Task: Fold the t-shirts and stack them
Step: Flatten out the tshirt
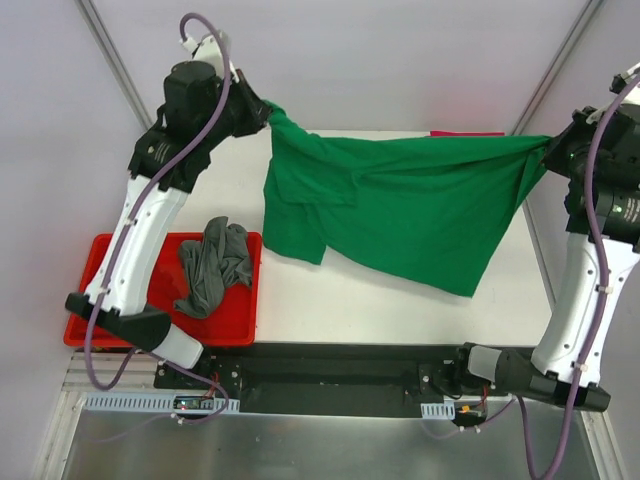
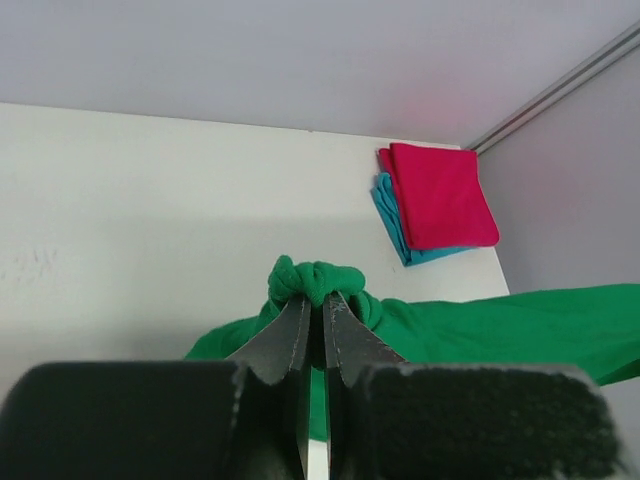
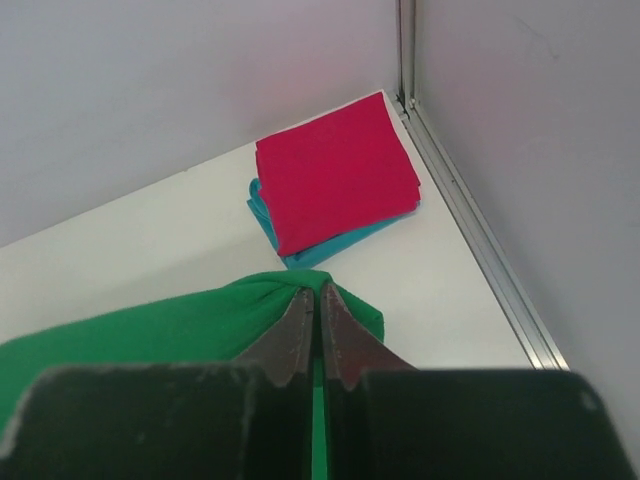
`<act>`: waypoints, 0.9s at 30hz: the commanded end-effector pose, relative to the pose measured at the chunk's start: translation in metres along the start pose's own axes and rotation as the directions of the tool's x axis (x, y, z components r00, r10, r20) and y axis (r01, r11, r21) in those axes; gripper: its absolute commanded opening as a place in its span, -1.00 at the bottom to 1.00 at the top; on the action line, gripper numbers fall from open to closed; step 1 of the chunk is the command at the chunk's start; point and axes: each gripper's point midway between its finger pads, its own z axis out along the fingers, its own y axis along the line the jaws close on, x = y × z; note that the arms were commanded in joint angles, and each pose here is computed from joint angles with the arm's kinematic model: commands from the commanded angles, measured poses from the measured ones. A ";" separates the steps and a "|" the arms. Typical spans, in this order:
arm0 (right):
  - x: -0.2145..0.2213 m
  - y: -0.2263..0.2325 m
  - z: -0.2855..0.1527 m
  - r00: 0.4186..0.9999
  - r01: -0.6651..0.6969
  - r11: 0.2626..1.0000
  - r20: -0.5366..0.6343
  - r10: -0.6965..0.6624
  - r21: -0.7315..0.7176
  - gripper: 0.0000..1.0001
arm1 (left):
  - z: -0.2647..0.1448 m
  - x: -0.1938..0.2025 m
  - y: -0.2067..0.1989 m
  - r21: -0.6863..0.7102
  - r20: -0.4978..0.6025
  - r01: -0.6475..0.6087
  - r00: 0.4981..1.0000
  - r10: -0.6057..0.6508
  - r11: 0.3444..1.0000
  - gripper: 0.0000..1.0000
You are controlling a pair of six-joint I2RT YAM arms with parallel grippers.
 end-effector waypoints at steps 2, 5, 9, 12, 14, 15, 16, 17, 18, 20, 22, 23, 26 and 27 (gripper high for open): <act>-0.035 0.002 -0.020 0.991 0.063 0.998 0.118 -0.061 -0.014 -0.99 | -0.002 -0.036 -0.017 0.052 0.055 -0.036 0.998 0.033 0.998 -1.00; -0.027 -0.002 -0.031 0.990 0.071 0.997 0.122 -0.070 -0.004 -0.99 | -0.010 -0.023 -0.010 0.041 0.028 -0.019 0.999 0.017 0.999 -1.00; 0.004 -0.018 -0.046 0.993 0.047 0.997 0.108 -0.053 0.053 -0.99 | -0.023 0.018 0.011 0.002 -0.046 -0.004 0.999 0.004 1.000 -1.00; 0.044 -0.027 -0.051 0.998 0.019 0.997 0.067 -0.023 0.070 -0.99 | -0.028 0.069 0.033 -0.025 -0.143 0.019 0.989 -0.023 1.000 -1.00; 0.072 -0.035 -0.051 1.000 0.008 0.996 0.025 -0.011 0.094 -0.99 | -0.031 0.100 0.049 -0.055 -0.194 0.031 0.980 -0.041 0.998 -1.00; 0.088 -0.041 -0.050 1.000 0.008 0.994 0.002 -0.009 0.110 -0.99 | -0.033 0.115 0.058 -0.079 -0.216 0.036 0.975 -0.053 0.996 -1.00; 0.100 -0.045 -0.051 1.000 0.010 0.992 -0.015 -0.008 0.125 -0.99 | -0.035 0.125 0.065 -0.096 -0.226 0.034 0.972 -0.055 0.995 -1.00; 0.107 -0.049 -0.051 1.000 0.010 0.990 -0.020 -0.008 0.139 -0.99 | -0.037 0.132 0.070 -0.106 -0.235 0.035 0.970 -0.059 0.994 -1.00; 0.116 -0.052 -0.050 0.999 0.014 0.988 -0.037 -0.008 0.151 -0.99 | -0.037 0.139 0.073 -0.114 -0.245 0.039 0.967 -0.066 0.993 -1.00; 0.135 -0.056 -0.043 0.997 0.015 0.987 -0.083 -0.002 0.157 -0.99 | -0.030 0.154 0.080 -0.132 -0.268 0.046 0.960 -0.080 0.990 -1.00; 0.157 -0.054 -0.025 0.990 0.007 0.991 -0.137 0.012 0.137 -0.99 | -0.010 0.170 0.085 -0.142 -0.314 0.046 0.945 -0.090 0.989 -1.00; 0.168 -0.054 -0.015 0.987 -0.004 0.992 -0.159 0.025 0.129 -0.99 | 0.000 0.176 0.086 -0.149 -0.337 0.045 0.937 -0.093 0.988 -1.00; 0.201 -0.053 0.018 0.969 -0.033 0.993 -0.241 0.060 0.117 -0.99 | 0.038 0.201 0.096 -0.190 -0.428 0.022 0.898 -0.102 0.982 -1.00; 0.212 -0.055 0.028 0.959 -0.034 0.992 -0.275 0.066 0.122 -0.99 | 0.052 0.212 0.101 -0.206 -0.462 0.012 0.880 -0.108 0.979 -1.00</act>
